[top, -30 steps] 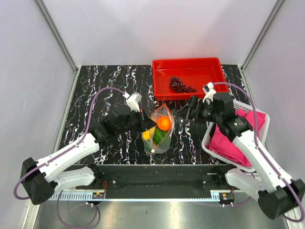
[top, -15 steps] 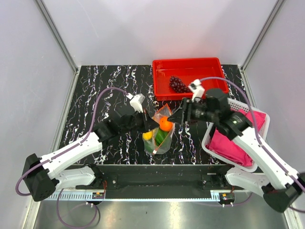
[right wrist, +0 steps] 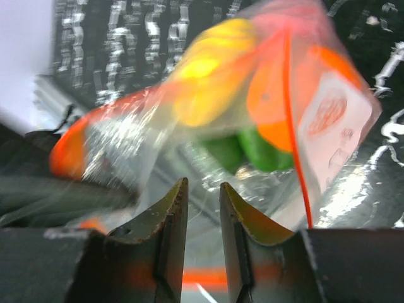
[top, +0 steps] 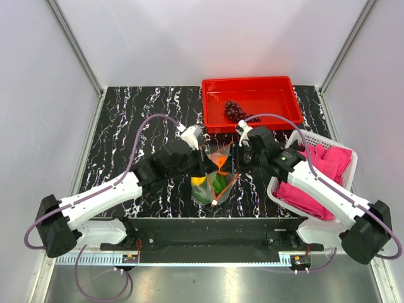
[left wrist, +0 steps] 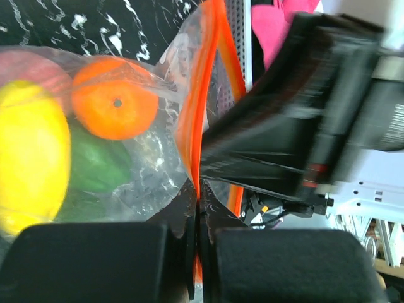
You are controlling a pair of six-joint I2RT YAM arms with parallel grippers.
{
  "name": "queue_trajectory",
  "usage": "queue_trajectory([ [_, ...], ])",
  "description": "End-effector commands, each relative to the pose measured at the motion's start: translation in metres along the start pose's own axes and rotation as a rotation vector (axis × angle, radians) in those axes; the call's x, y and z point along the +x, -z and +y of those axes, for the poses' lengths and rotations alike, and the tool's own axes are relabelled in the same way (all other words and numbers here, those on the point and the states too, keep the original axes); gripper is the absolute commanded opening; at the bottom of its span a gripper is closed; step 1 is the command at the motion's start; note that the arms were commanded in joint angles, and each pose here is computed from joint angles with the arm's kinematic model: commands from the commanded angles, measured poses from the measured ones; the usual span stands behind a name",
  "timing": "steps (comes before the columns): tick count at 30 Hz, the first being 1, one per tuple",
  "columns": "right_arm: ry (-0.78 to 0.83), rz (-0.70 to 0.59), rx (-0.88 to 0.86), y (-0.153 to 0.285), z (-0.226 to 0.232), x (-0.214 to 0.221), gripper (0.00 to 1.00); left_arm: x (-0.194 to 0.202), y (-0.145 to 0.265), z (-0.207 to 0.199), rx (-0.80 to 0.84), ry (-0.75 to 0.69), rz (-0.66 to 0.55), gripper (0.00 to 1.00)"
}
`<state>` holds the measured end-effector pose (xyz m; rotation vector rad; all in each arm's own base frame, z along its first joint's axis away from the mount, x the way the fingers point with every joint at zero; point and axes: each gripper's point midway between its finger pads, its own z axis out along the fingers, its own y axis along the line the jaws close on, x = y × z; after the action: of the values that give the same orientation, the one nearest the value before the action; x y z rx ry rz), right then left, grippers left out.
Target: Open the zip-top bag and remove the fake food
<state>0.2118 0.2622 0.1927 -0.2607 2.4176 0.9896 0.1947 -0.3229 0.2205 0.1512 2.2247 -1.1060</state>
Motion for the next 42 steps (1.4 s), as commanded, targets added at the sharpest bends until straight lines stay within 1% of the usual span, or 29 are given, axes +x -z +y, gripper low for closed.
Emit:
queue_trajectory([
  [1,0.026,-0.060,0.045,-0.022,-0.015,-0.009,0.35,-0.013,-0.005,-0.025,0.041,-0.002,-0.045,0.00],
  [3,0.009,-0.069,0.078,-0.029,-0.024,-0.009,0.37,-0.011,-0.007,-0.026,0.040,-0.002,-0.041,0.00],
  [4,0.004,-0.098,0.099,-0.031,-0.028,-0.015,0.37,-0.011,-0.007,-0.026,0.039,-0.002,-0.040,0.00],
  [8,-0.016,-0.142,0.164,-0.039,-0.044,-0.020,0.40,-0.011,-0.006,-0.029,0.045,-0.004,-0.044,0.00],
  [10,-0.024,-0.162,0.209,-0.041,-0.054,-0.022,0.44,-0.012,-0.005,-0.030,0.047,-0.001,-0.047,0.00],
  [12,-0.028,-0.173,0.213,-0.045,-0.059,-0.021,0.49,-0.010,-0.007,-0.031,0.051,-0.003,-0.043,0.00],
  [14,-0.029,-0.175,0.229,-0.051,-0.065,-0.019,0.52,-0.005,-0.010,-0.030,0.049,-0.004,-0.028,0.00],
  [15,-0.026,-0.189,0.225,-0.052,-0.065,-0.022,0.57,-0.004,-0.011,-0.030,0.052,-0.005,-0.029,0.00],
  [18,-0.031,-0.182,0.243,-0.061,-0.071,-0.022,0.63,-0.001,-0.014,-0.031,0.061,-0.002,-0.021,0.00],
  [19,-0.030,-0.183,0.247,-0.063,-0.072,-0.023,0.68,0.000,-0.015,-0.031,0.062,-0.002,-0.018,0.00],
  [20,-0.034,-0.171,0.256,-0.068,-0.075,-0.021,0.70,0.000,-0.016,-0.032,0.064,-0.005,-0.018,0.00],
  [22,-0.038,-0.161,0.244,-0.073,-0.073,-0.021,0.74,0.001,-0.017,-0.032,0.063,-0.011,-0.013,0.00],
  [24,-0.042,-0.151,0.224,-0.080,-0.070,-0.022,0.75,0.001,-0.019,-0.031,0.058,-0.013,-0.014,0.00],
  [25,-0.048,-0.149,0.222,-0.082,-0.071,-0.022,0.78,0.001,-0.020,-0.030,0.055,-0.014,-0.012,0.00],
  [27,-0.044,-0.138,0.193,-0.087,-0.066,-0.021,0.80,0.003,-0.023,-0.030,0.054,-0.014,-0.005,0.00],
  [30,-0.041,-0.158,0.160,-0.093,-0.061,-0.026,0.86,0.003,-0.025,-0.031,0.059,-0.016,-0.001,0.00],
  [34,-0.038,-0.166,0.099,-0.097,-0.050,-0.031,0.88,0.003,-0.028,-0.030,0.056,-0.017,0.000,0.00],
  [36,-0.048,-0.192,0.055,-0.099,-0.041,-0.038,0.89,0.004,-0.029,-0.031,0.058,-0.018,0.002,0.00],
  [40,-0.079,-0.193,0.012,-0.096,-0.029,-0.042,0.86,0.002,-0.027,-0.028,0.043,-0.031,-0.006,0.00],
  [42,-0.090,-0.196,0.040,-0.091,-0.033,-0.040,0.85,-0.002,-0.022,-0.028,0.035,-0.039,-0.017,0.00],
])
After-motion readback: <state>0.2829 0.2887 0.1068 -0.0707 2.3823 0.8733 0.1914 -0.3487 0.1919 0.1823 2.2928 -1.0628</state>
